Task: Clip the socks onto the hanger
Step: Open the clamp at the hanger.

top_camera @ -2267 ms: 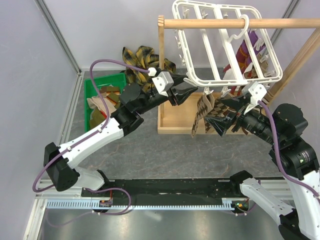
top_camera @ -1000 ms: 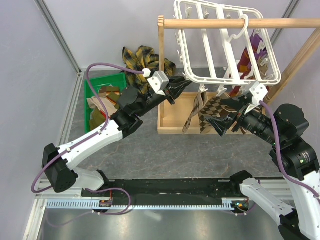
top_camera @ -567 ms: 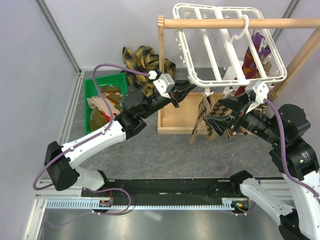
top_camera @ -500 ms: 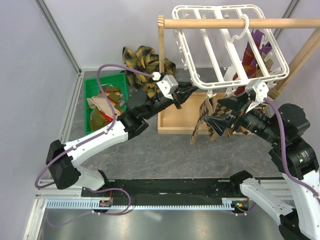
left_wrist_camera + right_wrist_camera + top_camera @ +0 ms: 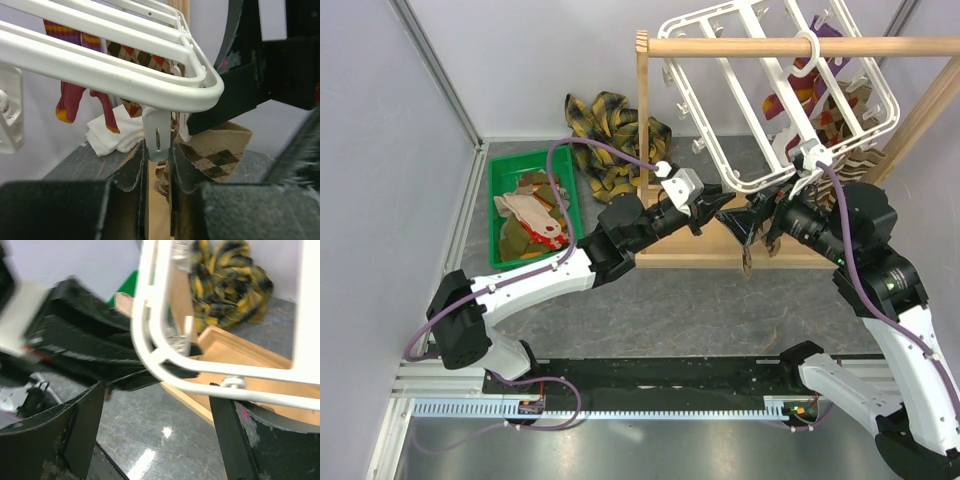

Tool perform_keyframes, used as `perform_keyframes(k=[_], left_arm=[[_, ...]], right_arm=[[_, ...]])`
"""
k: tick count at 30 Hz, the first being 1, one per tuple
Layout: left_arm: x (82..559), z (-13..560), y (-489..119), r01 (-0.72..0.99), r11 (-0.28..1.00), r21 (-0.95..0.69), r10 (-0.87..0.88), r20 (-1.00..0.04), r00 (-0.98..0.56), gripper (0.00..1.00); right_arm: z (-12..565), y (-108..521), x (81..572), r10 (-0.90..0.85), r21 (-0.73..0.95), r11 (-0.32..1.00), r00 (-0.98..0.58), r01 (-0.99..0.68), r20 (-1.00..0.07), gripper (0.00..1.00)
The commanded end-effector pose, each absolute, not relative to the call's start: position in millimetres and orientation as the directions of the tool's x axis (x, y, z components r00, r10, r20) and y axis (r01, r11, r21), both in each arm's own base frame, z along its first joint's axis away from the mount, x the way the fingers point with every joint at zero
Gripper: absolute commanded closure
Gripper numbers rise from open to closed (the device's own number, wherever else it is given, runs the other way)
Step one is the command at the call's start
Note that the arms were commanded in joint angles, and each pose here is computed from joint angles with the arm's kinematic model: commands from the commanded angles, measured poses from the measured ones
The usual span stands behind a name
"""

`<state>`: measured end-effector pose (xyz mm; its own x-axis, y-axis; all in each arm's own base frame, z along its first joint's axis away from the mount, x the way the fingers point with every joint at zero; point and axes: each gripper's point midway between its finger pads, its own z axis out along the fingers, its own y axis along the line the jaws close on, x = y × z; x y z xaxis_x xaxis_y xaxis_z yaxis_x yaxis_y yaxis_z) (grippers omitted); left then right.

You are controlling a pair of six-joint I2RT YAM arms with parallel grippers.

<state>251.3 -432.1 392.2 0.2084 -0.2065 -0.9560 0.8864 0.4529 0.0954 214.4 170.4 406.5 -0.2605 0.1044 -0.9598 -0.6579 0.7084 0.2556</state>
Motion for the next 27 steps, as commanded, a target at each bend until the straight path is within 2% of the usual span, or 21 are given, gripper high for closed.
perform_keyframes(k=[1, 5, 12, 18, 27], left_arm=[[245.5, 385.3, -440.2, 0.89, 0.449, 0.073, -0.225, -0.955, 0.191, 0.98], [237.6, 376.0, -447.9, 0.892, 0.44, 0.101, -0.2, -0.958, 0.207, 0.98], [231.5, 352.9, -455.8, 0.869, 0.456, 0.191, -0.096, -0.96, 0.262, 0.98], [231.2, 343.2, -459.5, 0.839, 0.463, 0.286, -0.01, -0.945, 0.328, 0.98], [216.1, 332.0, -465.6, 0.828, 0.439, 0.348, 0.048, -0.93, 0.365, 0.98]], right_arm=[[408.8, 156.5, 237.1, 0.188, 0.292, 0.788, -0.24, -0.543, -0.953, 0.11], [407.1, 158.7, 241.7, 0.26, 0.346, 0.775, -0.232, -0.528, -0.937, 0.17], [440.2, 153.1, 232.9, 0.359, 0.366, 0.75, -0.125, -0.552, -0.925, 0.28], [456.5, 143.6, 225.1, 0.371, 0.321, 0.762, -0.026, -0.563, -0.928, 0.31], [469.8, 132.2, 218.0, 0.439, 0.294, 0.763, 0.128, -0.576, -0.889, 0.29]])
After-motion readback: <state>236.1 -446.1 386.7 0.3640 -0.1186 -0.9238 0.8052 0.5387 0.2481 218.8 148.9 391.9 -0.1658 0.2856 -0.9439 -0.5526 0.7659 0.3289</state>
